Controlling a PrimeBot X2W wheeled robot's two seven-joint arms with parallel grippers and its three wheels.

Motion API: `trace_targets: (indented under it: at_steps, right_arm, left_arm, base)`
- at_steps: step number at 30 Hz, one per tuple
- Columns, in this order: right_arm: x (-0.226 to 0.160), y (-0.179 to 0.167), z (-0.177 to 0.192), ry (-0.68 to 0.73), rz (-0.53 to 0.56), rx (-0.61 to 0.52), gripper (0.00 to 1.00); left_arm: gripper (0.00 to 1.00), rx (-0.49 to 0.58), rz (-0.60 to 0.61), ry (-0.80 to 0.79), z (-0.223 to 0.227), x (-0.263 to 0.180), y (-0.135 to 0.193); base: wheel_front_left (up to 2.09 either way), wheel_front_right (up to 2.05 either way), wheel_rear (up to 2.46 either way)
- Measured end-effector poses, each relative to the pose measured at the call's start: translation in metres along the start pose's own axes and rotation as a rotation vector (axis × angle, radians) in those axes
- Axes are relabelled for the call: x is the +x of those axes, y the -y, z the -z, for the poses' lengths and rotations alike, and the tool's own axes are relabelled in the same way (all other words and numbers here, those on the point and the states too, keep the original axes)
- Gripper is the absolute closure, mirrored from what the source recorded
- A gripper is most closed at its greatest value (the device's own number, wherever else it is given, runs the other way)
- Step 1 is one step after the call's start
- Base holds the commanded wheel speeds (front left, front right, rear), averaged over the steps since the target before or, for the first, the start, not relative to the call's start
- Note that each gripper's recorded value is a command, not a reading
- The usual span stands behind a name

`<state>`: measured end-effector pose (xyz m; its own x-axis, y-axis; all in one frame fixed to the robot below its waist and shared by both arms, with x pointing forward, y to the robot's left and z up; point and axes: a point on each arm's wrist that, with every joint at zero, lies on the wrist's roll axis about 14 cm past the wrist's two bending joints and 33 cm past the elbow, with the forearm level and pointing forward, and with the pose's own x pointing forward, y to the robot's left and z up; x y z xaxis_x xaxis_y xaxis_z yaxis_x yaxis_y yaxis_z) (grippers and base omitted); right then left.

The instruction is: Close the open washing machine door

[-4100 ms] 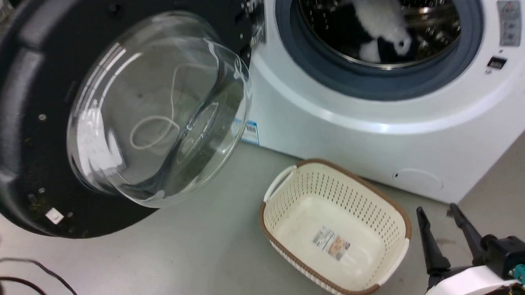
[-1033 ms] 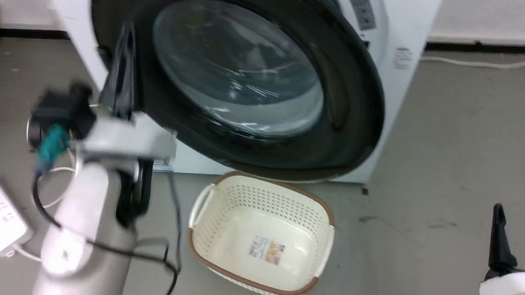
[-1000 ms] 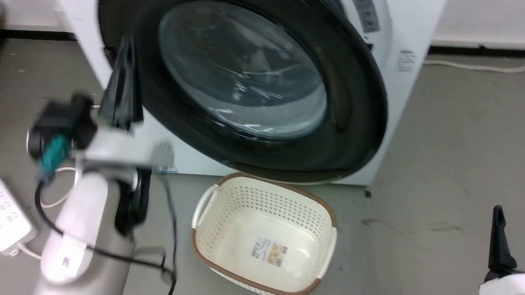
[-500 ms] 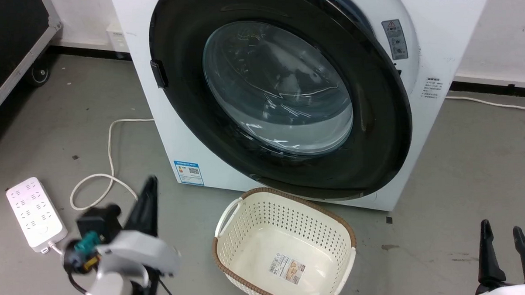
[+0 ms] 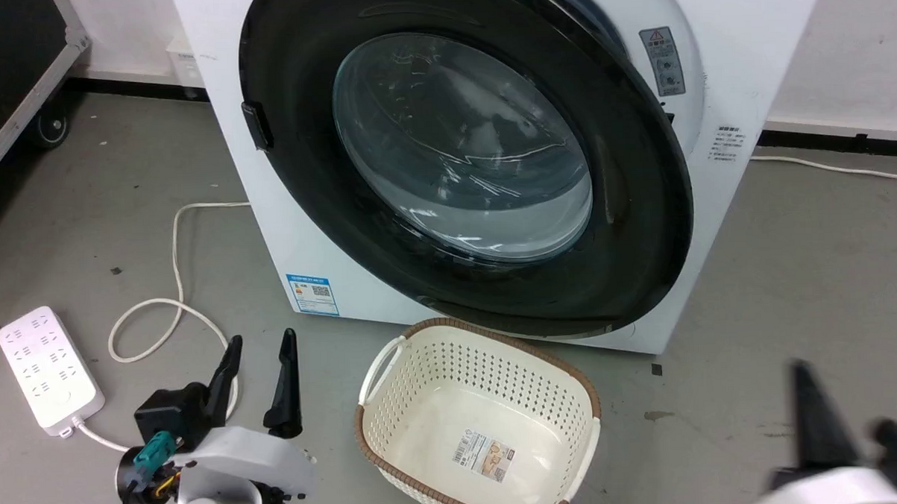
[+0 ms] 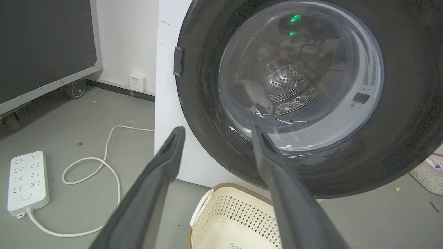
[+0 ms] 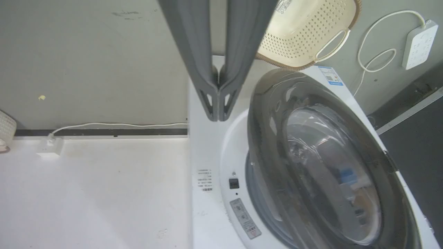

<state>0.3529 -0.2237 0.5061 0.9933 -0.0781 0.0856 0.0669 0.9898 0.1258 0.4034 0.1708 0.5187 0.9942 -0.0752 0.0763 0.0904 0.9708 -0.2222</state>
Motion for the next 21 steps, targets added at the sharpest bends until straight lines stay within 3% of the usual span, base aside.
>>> trace_targets:
  at_steps: [5, 8, 21]
  right_arm:
    - [0.018, -0.069, 0.020, -0.087, -0.205, -0.021, 1.00]
    - [0.042, -0.092, 0.028, -0.142, -0.272, -0.061, 1.00]
    - [0.140, -0.085, 0.042, -0.182, -0.207, -0.116, 1.00]
  left_arm:
    - [0.00, 0.000, -0.012, 0.006, 0.002, -0.002, 0.000]
    - [0.00, -0.006, -0.018, 0.014, 0.001, -0.001, 0.001]
    - [0.00, 0.004, -0.089, 0.007, 0.010, 0.004, -0.021]
  base:
    - [0.00, 0.00, 0.00]
    - [0.00, 0.00, 0.00]
    - [0.00, 0.00, 0.00]
